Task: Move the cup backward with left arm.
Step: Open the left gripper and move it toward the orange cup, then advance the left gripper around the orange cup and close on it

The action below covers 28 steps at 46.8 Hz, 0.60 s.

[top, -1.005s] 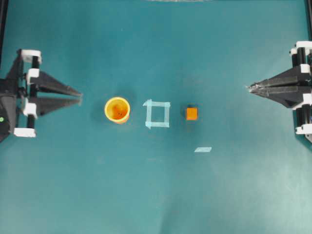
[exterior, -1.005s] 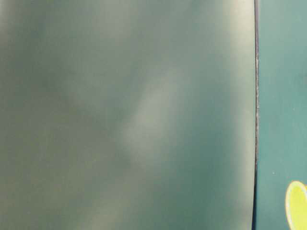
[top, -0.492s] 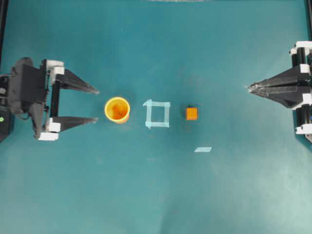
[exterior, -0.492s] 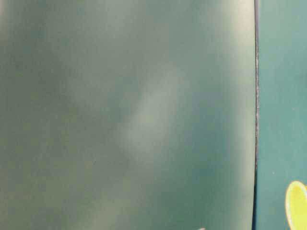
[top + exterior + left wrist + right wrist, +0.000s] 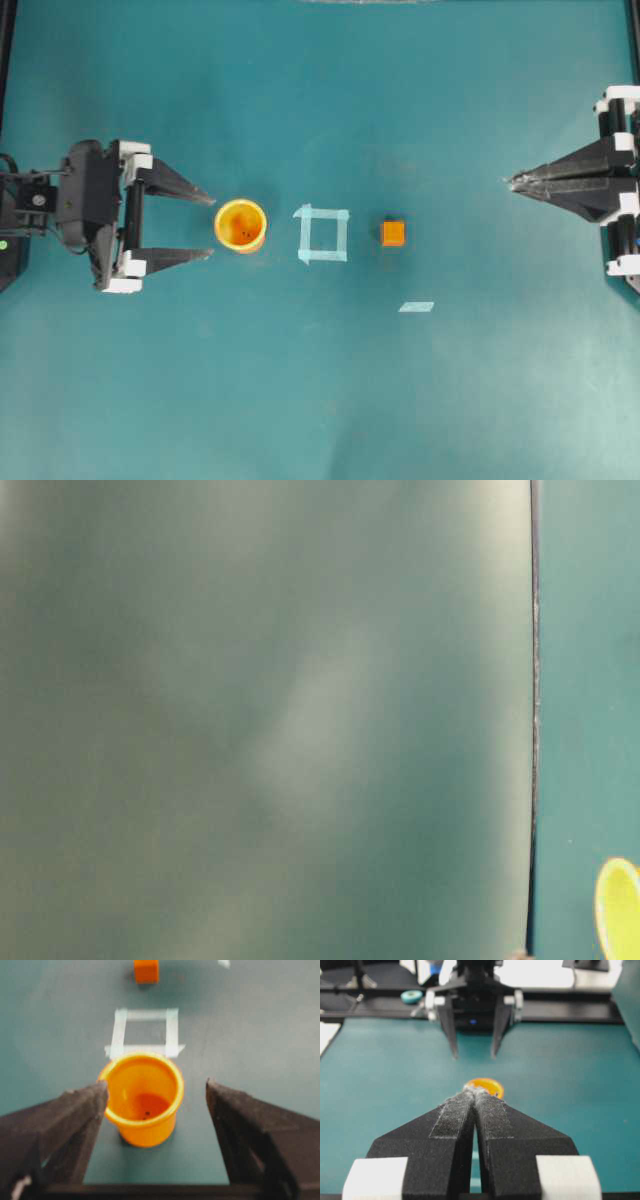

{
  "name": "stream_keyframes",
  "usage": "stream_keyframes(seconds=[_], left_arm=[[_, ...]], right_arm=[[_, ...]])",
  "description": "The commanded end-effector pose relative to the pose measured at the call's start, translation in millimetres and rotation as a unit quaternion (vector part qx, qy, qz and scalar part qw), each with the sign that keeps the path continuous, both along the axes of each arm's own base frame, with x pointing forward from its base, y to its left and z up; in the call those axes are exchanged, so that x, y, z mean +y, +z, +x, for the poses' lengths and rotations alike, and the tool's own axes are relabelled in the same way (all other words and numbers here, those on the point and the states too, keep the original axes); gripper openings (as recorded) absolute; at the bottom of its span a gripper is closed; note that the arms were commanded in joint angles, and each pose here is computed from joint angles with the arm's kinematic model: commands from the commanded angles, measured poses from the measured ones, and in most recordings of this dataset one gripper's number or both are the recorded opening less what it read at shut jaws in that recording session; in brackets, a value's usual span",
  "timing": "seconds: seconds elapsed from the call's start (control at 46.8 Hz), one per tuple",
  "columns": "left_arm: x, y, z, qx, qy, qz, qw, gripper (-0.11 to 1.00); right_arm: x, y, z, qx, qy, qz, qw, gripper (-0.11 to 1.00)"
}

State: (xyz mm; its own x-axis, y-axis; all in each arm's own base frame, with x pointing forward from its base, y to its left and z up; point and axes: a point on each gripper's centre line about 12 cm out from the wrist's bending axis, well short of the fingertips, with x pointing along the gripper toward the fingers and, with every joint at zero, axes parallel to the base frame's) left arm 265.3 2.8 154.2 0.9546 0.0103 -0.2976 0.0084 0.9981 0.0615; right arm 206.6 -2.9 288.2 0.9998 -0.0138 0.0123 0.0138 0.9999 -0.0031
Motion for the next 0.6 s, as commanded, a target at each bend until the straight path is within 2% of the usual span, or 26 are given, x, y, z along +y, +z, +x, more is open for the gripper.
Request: stream_keyframes(seconds=[0.0, 0.578], left_arm=[[3, -2, 6, -0.008, 0.006, 0.0, 1.0, 0.76], [13, -35, 9, 0.039, 0.027, -0.004, 0.9989, 0.77]], right_arm=[[0, 13, 2, -0.016, -0.001, 0.001, 0.9999, 0.0], [0, 18, -2, -0.013, -0.001, 0.002, 0.9999, 0.0]])
